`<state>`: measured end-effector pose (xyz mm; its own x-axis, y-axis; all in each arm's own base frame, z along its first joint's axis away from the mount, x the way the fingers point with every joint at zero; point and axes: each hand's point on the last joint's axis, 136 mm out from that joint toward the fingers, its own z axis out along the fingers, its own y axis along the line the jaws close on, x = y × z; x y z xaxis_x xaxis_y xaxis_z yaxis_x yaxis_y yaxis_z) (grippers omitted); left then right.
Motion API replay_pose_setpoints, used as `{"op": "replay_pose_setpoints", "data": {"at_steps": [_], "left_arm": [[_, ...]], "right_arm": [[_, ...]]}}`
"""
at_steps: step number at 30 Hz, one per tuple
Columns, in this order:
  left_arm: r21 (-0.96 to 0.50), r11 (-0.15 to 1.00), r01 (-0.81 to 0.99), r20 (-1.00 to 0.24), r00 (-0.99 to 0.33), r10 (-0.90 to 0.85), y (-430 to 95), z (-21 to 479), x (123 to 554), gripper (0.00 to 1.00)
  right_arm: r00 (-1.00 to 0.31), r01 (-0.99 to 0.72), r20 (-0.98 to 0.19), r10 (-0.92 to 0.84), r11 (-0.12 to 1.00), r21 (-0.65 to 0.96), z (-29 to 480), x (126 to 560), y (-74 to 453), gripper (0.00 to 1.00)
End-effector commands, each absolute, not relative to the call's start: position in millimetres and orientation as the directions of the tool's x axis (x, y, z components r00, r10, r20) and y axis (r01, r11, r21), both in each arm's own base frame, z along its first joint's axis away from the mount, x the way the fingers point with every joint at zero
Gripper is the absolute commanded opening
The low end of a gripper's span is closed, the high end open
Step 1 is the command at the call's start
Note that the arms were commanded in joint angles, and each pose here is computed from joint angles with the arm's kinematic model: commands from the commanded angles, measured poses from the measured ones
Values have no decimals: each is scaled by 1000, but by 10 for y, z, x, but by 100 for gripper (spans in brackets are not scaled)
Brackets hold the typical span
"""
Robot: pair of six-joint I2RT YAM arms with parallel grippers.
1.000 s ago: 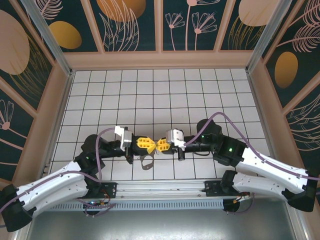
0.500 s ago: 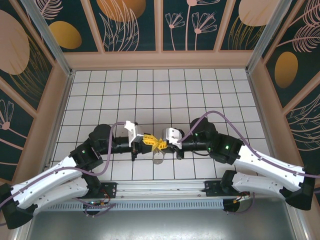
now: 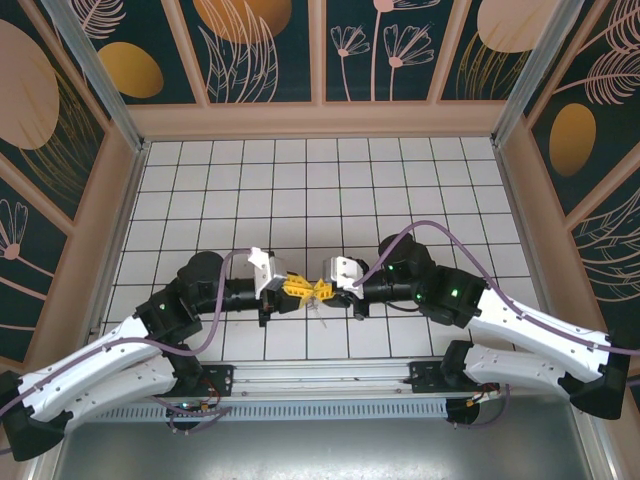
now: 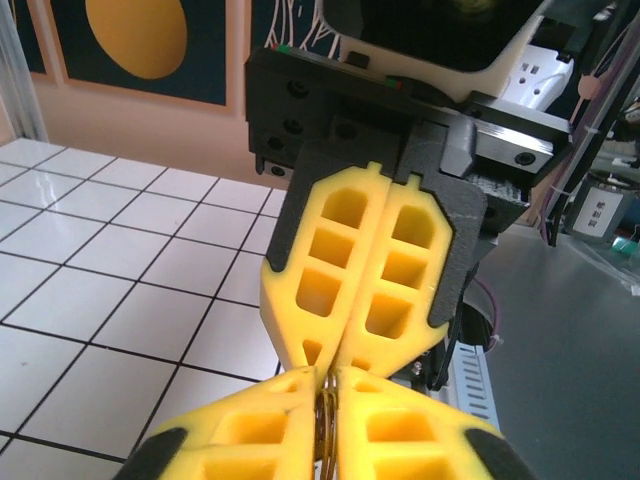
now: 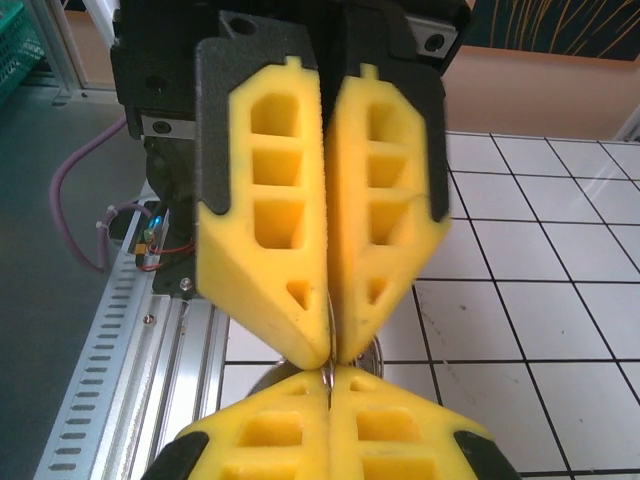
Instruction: Put the keys on the keyring
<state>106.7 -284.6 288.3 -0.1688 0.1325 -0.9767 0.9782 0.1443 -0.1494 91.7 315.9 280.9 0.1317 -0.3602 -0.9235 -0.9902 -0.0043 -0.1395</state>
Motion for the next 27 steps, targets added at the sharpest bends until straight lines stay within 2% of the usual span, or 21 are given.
{"op": "replay_pose_setpoints", "data": {"at_steps": [1, 14, 27], "left_arm": [[-155, 164, 974, -973, -179, 148, -2820, 2784, 1084, 0], [-114, 126, 985, -993, -117, 14, -2720, 3099, 965, 0], [-98, 58, 993, -994, -95, -50, -2741, 3255, 870, 0]], "right_arm": [[188, -982, -947, -261, -24, -189, 3163, 863, 3202, 0], [156, -987, -945, -287, 2, -163, 3056, 904, 3172, 0], [103, -992, -938, -332, 30, -120, 2890, 960, 3163, 0]]}}
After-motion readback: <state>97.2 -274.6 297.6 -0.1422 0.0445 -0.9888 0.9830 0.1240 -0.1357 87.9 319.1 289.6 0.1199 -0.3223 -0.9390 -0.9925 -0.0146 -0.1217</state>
